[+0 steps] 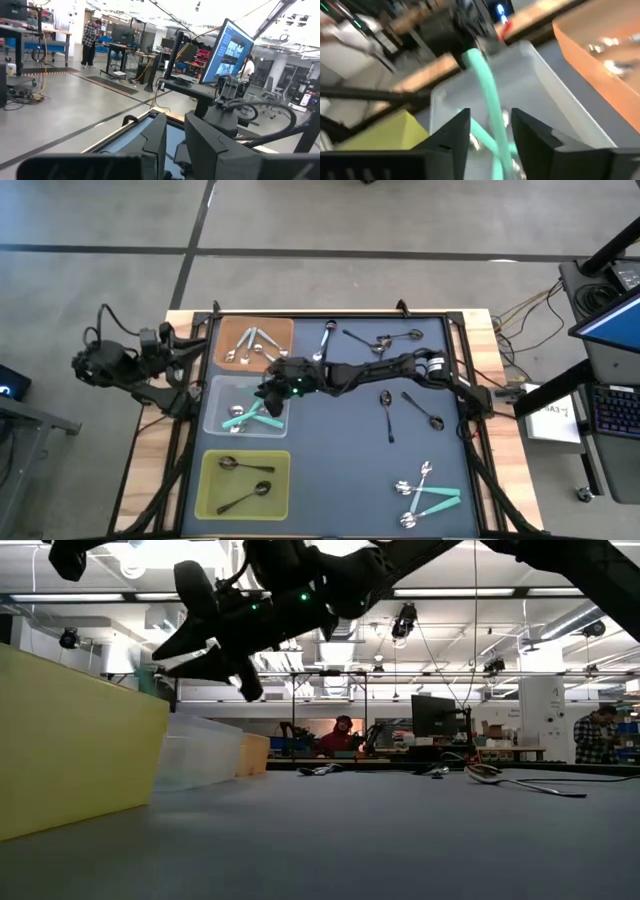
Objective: Sort silverware by color (type)
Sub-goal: Put the light green spoon into the transparent bin, then put the black spoon into the yellow bin
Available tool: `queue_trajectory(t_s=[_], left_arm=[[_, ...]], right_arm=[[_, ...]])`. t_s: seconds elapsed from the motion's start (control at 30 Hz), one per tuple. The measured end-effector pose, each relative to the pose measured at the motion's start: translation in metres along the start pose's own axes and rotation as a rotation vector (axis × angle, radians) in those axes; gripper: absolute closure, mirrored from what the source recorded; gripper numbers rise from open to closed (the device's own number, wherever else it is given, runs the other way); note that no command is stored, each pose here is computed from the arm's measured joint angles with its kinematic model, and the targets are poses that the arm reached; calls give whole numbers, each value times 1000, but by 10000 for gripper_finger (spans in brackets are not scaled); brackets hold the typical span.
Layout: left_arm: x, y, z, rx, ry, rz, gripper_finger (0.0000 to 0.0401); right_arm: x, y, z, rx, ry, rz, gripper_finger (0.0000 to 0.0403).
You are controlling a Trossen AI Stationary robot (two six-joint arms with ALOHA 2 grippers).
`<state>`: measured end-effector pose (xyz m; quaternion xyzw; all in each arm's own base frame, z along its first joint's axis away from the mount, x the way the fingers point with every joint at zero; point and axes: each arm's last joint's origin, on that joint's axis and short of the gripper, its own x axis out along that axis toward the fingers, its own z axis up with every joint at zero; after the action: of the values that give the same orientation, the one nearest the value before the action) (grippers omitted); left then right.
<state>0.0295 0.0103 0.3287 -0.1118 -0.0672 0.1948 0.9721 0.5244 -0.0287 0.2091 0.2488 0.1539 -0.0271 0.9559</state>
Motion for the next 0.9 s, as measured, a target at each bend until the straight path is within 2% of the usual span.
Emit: queue_trajectory(t_s=[0.1, 0.2, 0.37, 0.5, 0.63, 0.77, 0.9], left_arm=[[-2, 1, 3, -1, -2, 0, 349], [-3, 2, 5, 1, 0, 0, 349], [-3, 2, 4, -9, 3, 0, 349], [-2, 1, 2, -17, 10, 1, 349], [-1, 1, -2, -12, 30, 5, 349], [-1, 2, -7, -22, 74, 13, 349], [-1, 3, -13, -17, 120, 24, 349]], right_arm=[[-4, 3, 7, -28, 122, -63, 248], [-18, 8, 21, -79, 290, -146, 238], [-56, 12, 34, -134, 592, -437, 245], [-78, 2, 21, -175, 781, -699, 253], [-95, -10, -4, -142, 951, -872, 257], [-118, -17, -32, -100, 1038, -966, 255], [-151, -18, -50, 57, 981, -992, 253]])
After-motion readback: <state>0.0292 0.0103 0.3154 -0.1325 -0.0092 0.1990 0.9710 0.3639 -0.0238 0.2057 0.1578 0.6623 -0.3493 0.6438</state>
